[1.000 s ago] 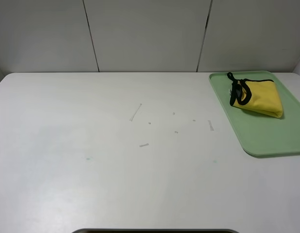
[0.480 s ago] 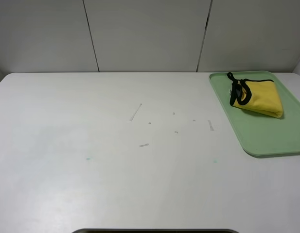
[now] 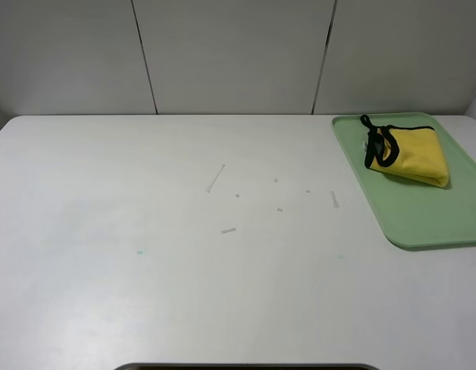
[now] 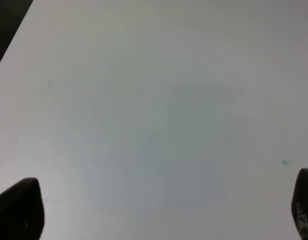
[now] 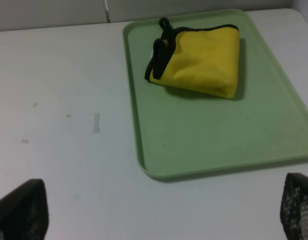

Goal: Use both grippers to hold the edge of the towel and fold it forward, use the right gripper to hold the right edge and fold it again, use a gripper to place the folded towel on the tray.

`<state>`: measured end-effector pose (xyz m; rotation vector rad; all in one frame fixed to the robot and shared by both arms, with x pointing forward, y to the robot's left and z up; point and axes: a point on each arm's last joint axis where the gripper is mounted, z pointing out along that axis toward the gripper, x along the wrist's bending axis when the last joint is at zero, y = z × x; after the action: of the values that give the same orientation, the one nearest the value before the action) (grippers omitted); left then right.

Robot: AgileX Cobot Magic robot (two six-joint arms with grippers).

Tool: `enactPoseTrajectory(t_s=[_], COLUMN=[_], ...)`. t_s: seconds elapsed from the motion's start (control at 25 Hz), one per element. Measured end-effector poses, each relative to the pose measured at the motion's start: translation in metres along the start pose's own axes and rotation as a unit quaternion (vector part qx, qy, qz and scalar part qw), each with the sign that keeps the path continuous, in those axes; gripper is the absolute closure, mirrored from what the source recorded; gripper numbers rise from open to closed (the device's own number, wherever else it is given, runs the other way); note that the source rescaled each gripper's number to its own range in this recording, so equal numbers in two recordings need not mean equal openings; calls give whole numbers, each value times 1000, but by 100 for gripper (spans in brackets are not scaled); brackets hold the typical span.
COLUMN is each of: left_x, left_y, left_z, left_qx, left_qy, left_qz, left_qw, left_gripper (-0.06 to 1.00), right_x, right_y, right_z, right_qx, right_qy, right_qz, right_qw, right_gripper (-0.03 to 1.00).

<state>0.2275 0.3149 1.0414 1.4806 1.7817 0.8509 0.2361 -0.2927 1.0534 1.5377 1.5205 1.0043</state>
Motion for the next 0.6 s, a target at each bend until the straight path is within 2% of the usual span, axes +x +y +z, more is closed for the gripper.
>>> enactPoseTrajectory(t_s=[0.6], left_x=[0], left_y=[0], left_z=[0], left_qx=[0], left_qy=[0], left_qz=[0], left_qw=[1000], left_gripper=[-6], right_x=[0], right_y=[0], right_z=[0], right_qx=[-1], right_qy=[0], right_qz=[1], right_qw=[1000], right_gripper=[-3])
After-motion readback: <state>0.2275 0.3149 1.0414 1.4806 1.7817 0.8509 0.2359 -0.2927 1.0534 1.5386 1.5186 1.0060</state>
